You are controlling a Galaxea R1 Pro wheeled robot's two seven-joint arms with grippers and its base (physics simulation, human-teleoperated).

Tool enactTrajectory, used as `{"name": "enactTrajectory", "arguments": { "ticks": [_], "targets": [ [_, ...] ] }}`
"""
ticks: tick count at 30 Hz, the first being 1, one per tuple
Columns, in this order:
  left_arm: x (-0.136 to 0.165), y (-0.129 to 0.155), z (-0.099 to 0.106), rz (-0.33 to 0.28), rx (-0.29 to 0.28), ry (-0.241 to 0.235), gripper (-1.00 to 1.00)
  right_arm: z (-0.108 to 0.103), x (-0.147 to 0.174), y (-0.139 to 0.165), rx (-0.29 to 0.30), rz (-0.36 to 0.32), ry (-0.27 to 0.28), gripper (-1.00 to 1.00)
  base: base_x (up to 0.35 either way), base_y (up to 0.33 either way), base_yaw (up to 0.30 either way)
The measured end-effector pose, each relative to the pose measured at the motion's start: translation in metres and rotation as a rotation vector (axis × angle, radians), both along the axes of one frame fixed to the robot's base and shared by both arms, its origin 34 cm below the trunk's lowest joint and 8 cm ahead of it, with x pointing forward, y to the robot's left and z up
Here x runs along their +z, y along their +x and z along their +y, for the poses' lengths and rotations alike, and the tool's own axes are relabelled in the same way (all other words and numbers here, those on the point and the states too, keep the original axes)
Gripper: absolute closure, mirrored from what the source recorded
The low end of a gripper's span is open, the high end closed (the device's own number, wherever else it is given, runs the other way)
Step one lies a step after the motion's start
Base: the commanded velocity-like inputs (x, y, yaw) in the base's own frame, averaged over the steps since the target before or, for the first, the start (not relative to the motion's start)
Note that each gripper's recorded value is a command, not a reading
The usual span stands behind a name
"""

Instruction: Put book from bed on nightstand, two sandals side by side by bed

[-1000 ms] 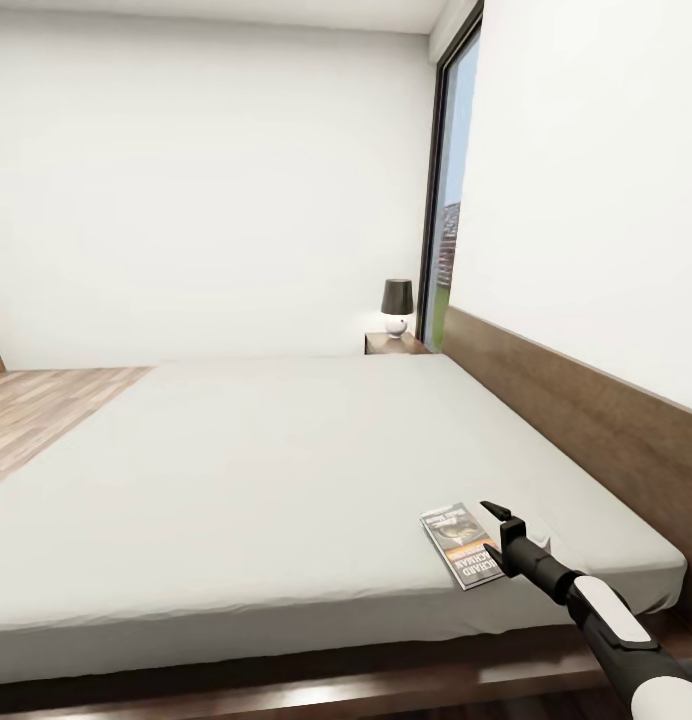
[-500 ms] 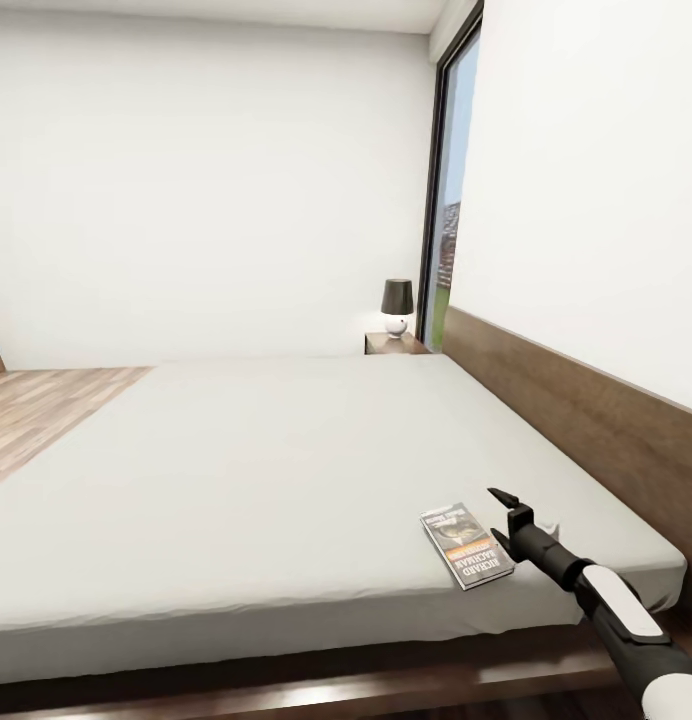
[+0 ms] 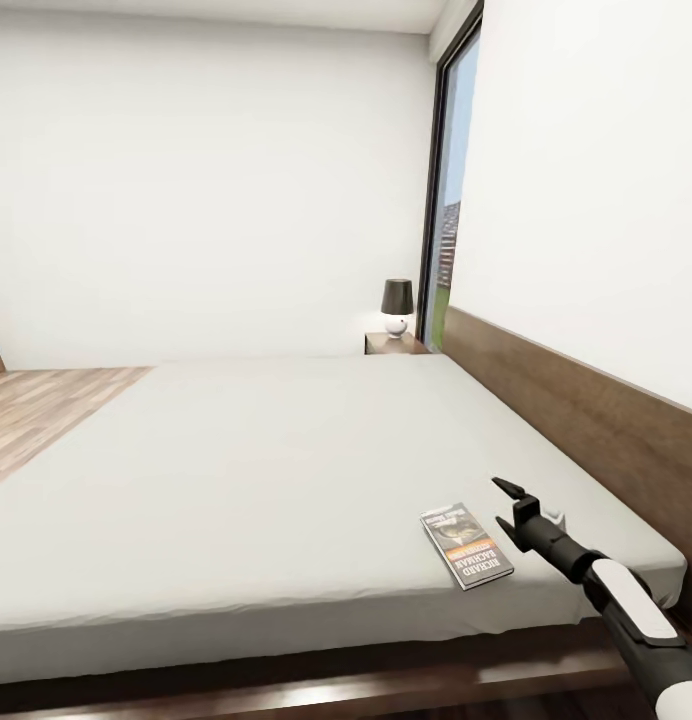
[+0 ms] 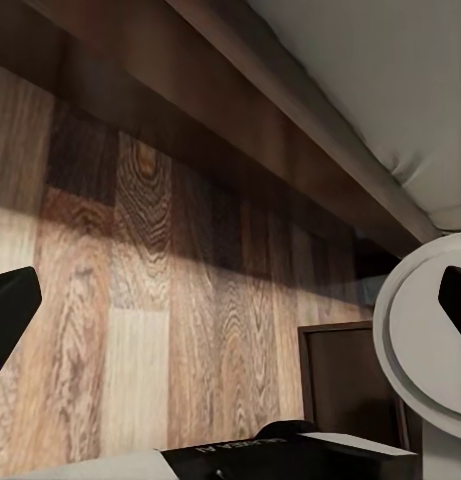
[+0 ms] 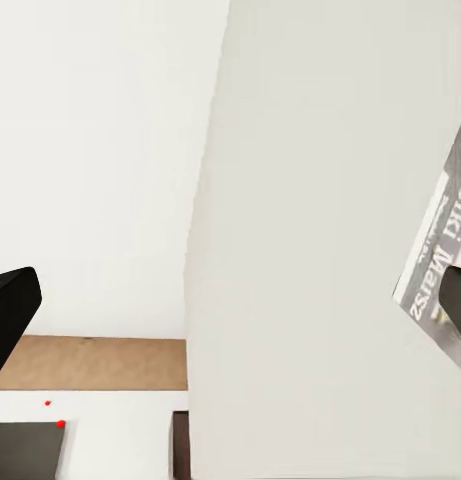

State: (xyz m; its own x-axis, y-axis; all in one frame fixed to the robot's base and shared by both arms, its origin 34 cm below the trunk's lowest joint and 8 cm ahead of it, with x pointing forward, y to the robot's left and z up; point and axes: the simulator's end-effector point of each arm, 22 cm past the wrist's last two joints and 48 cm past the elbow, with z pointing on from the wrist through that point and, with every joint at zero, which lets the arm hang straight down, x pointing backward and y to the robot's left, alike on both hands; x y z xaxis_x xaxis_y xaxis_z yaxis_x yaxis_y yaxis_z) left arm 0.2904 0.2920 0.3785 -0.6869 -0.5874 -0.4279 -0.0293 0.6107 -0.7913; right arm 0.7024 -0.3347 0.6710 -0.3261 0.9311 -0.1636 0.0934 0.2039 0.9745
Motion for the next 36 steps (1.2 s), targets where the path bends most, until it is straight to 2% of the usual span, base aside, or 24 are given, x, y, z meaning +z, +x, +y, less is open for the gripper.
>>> {"name": "enactTrajectory", "arguments": {
  "ticks": [12,16,22,36],
  "targets": [
    [0.0,0.0,0.001,0.0,0.002,0.001,-1.0,-0.002,-0.043,-0.03,-0.001,0.075,-0.003,-1.0,0.0,0.0,0.0],
    [0.0,0.0,0.0,0.0,0.001,0.001,-1.0,-0.01,-0.057,-0.041,-0.017,0.1,0.008,-1.0,0.0,0.0,0.0],
    [0.0,0.0,0.0,0.0,0.001,0.001,-1.0,-0.015,-0.066,-0.05,-0.03,0.116,0.02,-1.0,0.0,0.0,0.0],
    [0.0,0.0,0.0,0.0,0.001,0.0,-1.0,-0.012,-0.088,-0.067,-0.013,0.163,0.036,-1.0,0.0,0.0,0.0]
  ]
}}
